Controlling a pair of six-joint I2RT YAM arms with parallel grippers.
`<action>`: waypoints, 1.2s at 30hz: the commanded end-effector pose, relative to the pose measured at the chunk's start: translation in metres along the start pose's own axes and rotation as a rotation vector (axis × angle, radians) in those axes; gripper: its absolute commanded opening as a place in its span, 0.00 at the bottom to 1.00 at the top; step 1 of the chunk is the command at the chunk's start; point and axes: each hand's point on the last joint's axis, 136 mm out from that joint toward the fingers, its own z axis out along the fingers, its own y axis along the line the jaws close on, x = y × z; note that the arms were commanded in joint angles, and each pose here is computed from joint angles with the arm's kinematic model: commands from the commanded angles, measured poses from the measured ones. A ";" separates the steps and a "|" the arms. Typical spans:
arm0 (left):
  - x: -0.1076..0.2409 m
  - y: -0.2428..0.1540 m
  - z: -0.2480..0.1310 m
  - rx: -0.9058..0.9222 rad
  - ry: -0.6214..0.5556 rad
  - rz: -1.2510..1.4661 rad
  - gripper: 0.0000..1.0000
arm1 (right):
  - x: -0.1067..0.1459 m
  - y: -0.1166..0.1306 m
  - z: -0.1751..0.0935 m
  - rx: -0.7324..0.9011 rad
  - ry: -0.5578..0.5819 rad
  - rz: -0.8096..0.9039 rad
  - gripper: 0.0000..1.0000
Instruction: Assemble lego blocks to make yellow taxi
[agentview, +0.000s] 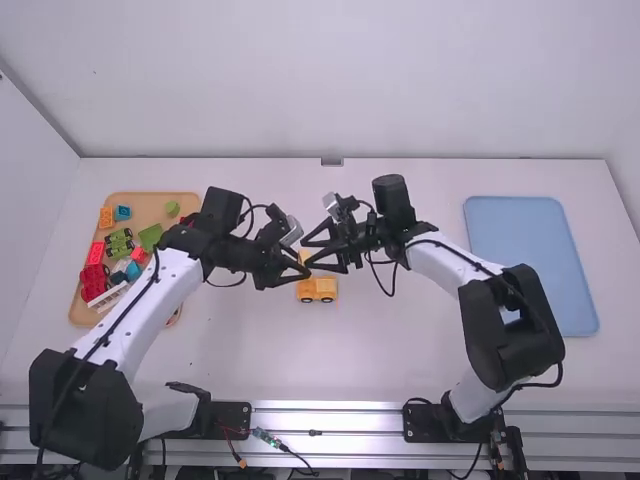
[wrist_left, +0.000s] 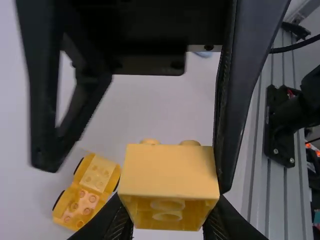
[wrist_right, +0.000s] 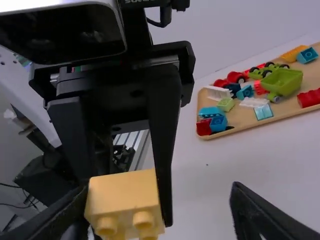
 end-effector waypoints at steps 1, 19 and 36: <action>-0.003 -0.006 -0.001 0.024 -0.017 0.020 0.02 | -0.005 0.005 -0.002 0.010 -0.004 -0.015 0.62; -0.003 -0.002 -0.001 0.010 -0.024 0.026 0.02 | -0.005 0.015 0.006 -0.039 0.003 -0.033 0.42; -0.007 0.000 -0.001 0.000 -0.034 0.043 0.20 | -0.005 0.019 0.007 -0.062 0.000 -0.031 0.20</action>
